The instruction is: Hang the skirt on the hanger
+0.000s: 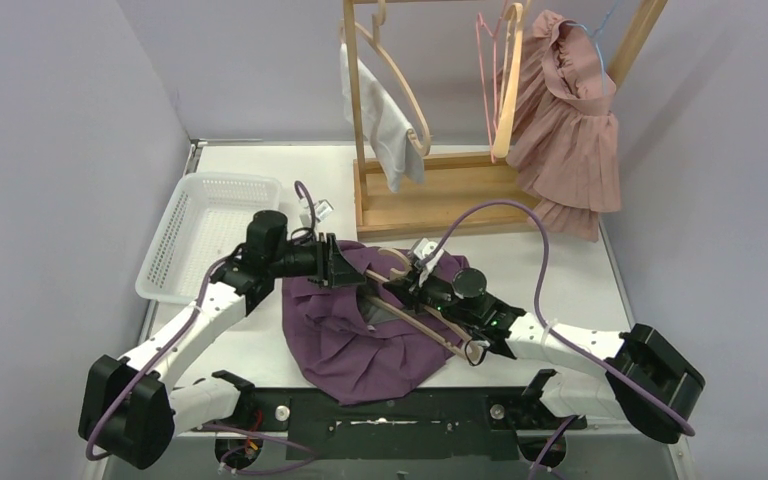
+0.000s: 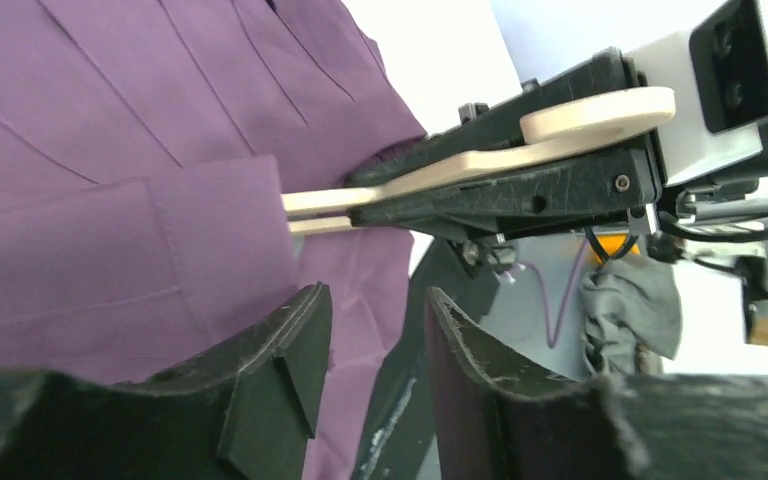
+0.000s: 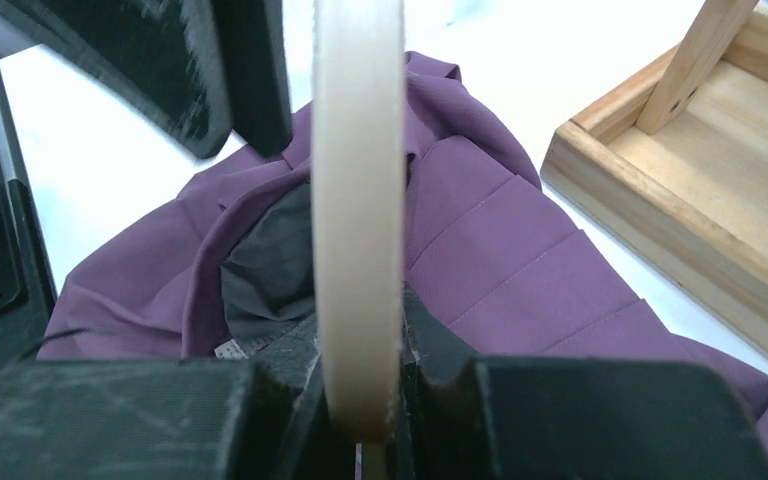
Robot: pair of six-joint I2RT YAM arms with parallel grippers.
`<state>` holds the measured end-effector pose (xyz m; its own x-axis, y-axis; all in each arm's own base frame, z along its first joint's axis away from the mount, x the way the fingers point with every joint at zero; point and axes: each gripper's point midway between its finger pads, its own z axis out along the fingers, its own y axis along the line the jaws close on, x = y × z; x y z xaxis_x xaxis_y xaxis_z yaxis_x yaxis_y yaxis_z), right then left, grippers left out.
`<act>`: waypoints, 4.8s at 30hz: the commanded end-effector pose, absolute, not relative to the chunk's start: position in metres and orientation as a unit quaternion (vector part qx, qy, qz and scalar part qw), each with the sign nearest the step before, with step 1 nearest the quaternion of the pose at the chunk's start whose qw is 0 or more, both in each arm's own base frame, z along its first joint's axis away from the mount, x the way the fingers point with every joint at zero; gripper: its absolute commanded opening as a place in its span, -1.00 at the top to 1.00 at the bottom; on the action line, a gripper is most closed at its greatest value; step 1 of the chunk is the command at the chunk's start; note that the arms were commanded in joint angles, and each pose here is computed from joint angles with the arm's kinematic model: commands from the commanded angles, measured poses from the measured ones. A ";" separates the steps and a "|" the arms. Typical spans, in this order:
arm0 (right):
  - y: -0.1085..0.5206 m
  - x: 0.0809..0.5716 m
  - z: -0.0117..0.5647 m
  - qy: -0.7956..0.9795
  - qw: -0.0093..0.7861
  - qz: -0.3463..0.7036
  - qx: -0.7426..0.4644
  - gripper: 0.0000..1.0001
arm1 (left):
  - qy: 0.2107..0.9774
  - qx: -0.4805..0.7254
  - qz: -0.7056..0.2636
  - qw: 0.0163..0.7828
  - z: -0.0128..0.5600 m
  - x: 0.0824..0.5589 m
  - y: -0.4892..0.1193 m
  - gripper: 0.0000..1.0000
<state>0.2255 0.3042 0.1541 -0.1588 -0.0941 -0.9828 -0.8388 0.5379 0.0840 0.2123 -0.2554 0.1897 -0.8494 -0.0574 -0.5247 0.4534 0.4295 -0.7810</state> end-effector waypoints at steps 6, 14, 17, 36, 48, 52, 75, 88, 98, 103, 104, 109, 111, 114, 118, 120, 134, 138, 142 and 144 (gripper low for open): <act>0.314 0.231 0.220 0.571 0.657 0.363 -0.332 1.00 | 0.778 0.236 -0.398 0.425 0.241 0.271 -0.214 -0.15; 0.312 0.219 0.236 0.554 0.658 0.383 -0.336 1.00 | 0.718 0.427 -0.283 0.471 0.218 0.281 -0.209 -0.57; 0.312 0.212 0.242 0.546 0.655 0.394 -0.342 1.00 | 0.681 0.501 -0.281 0.453 0.213 0.268 -0.217 -0.50; 0.312 0.174 0.289 0.499 0.629 0.444 -0.398 1.00 | 0.602 0.597 -0.396 0.352 0.233 0.188 -0.258 0.22; 0.318 0.154 0.301 0.480 0.591 0.471 -0.446 0.99 | 0.592 0.628 -0.402 0.306 0.225 0.174 -0.259 0.69; 0.314 0.163 0.301 0.514 0.589 0.461 -0.420 0.69 | 0.567 0.631 -0.401 0.346 0.243 0.178 -0.265 1.00; 0.152 0.206 0.246 0.772 0.570 0.277 0.043 -0.31 | 0.626 0.414 -0.306 0.586 0.333 0.250 -0.246 1.00; 0.203 0.207 0.125 0.865 0.423 0.267 0.030 -0.36 | 0.640 0.391 -0.312 0.583 0.328 0.252 -0.244 1.00; 0.203 0.227 0.093 0.864 0.425 0.248 0.104 0.10 | 0.640 0.394 -0.318 0.578 0.328 0.244 -0.242 1.00; 0.179 0.234 0.087 0.866 0.431 0.208 0.149 0.80 | 0.636 0.412 -0.310 0.575 0.324 0.236 -0.238 1.00; 0.173 0.237 0.089 0.866 0.430 0.199 0.158 0.89 | 0.636 0.417 -0.305 0.574 0.322 0.234 -0.236 1.00; 0.134 0.242 0.117 0.864 0.441 0.157 0.187 1.00 | 0.626 0.470 -0.282 0.555 0.311 0.214 -0.224 1.00; 0.119 0.244 0.138 0.858 0.452 0.145 0.196 1.00 | 0.616 0.500 -0.274 0.543 0.305 0.202 -0.219 1.00; 0.099 0.244 0.168 0.853 0.460 0.130 0.209 1.00 | 0.607 0.530 -0.264 0.530 0.298 0.190 -0.213 1.00; 0.091 0.243 0.194 0.860 0.450 0.128 0.204 1.00 | 0.605 0.551 -0.256 0.515 0.293 0.181 -0.207 1.00; 0.093 0.243 0.203 0.865 0.441 0.133 0.199 1.00 | 0.609 0.552 -0.251 0.512 0.293 0.182 -0.205 1.00; 0.081 0.241 0.246 0.861 0.445 0.116 0.218 1.00 | 0.669 0.578 -0.157 0.440 0.257 0.192 -0.171 1.00; 0.090 0.243 0.265 0.857 0.459 0.143 0.187 1.00 | 0.683 0.574 -0.152 0.425 0.250 0.200 -0.172 1.00; 0.106 0.243 0.272 0.866 0.449 0.169 0.144 1.00 | 0.686 0.567 -0.173 0.422 0.251 0.204 -0.183 1.00; 0.116 0.242 0.276 0.866 0.445 0.190 0.124 1.00 | 0.691 0.561 -0.186 0.417 0.253 0.207 -0.189 1.00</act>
<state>0.2326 0.1218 0.2494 -0.6265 0.4152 -0.6597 0.1008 0.8824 0.4596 0.1973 -0.1960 0.2413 0.0208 0.6000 -0.7997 0.9480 0.2423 0.2064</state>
